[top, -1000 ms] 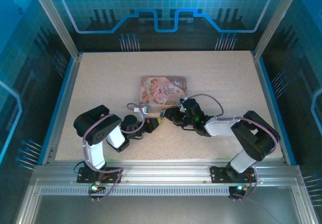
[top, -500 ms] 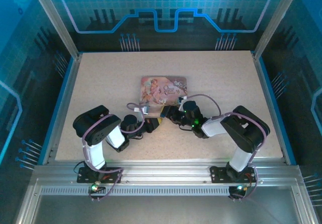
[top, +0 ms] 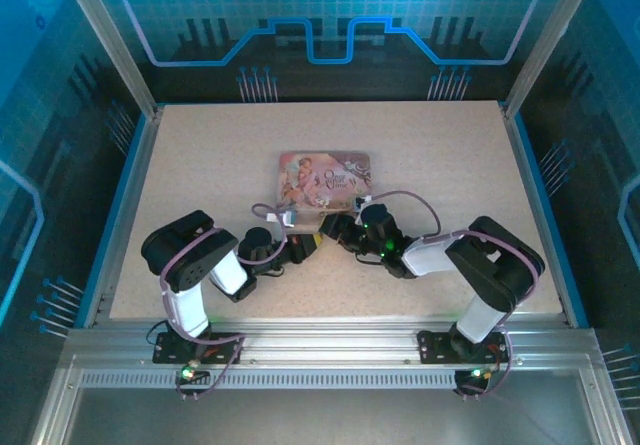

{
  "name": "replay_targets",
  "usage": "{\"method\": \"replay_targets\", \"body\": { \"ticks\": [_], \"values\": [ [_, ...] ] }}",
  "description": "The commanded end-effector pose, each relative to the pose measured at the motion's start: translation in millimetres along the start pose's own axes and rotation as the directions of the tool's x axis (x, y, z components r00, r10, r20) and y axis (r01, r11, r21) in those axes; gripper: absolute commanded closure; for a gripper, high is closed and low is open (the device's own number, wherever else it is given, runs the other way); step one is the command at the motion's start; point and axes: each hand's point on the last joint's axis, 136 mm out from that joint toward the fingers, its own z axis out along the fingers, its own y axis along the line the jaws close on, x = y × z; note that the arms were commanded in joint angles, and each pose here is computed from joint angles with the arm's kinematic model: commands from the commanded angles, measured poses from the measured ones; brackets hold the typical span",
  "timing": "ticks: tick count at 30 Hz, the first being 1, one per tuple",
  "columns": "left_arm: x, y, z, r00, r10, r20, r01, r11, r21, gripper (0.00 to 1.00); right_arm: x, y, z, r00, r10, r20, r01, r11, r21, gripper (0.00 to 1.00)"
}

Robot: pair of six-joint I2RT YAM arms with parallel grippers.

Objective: Unlock the padlock with the key

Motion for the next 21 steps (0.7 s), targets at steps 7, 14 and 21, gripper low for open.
{"method": "replay_targets", "body": {
  "ticks": [7, 14, 21],
  "values": [
    [-3, -15, 0, 1.0, -0.008, -0.011, 0.009, 0.998, 0.062, 1.0, 36, -68, 6, 0.991, 0.098, -0.089, -0.074, 0.968, 0.241, 0.49],
    [-3, -17, -2, 1.0, -0.015, -0.015, 0.016, 0.997, 0.07, 1.0, 37, -58, 20, 0.987, 0.121, -0.103, -0.1, 0.977, 0.19, 0.49],
    [-7, -22, -5, 1.0, -0.024, -0.011, 0.025, 0.996, 0.087, 1.0, 46, -78, 15, 0.976, 0.189, -0.11, -0.153, 0.948, 0.278, 0.48]
  ]
}}
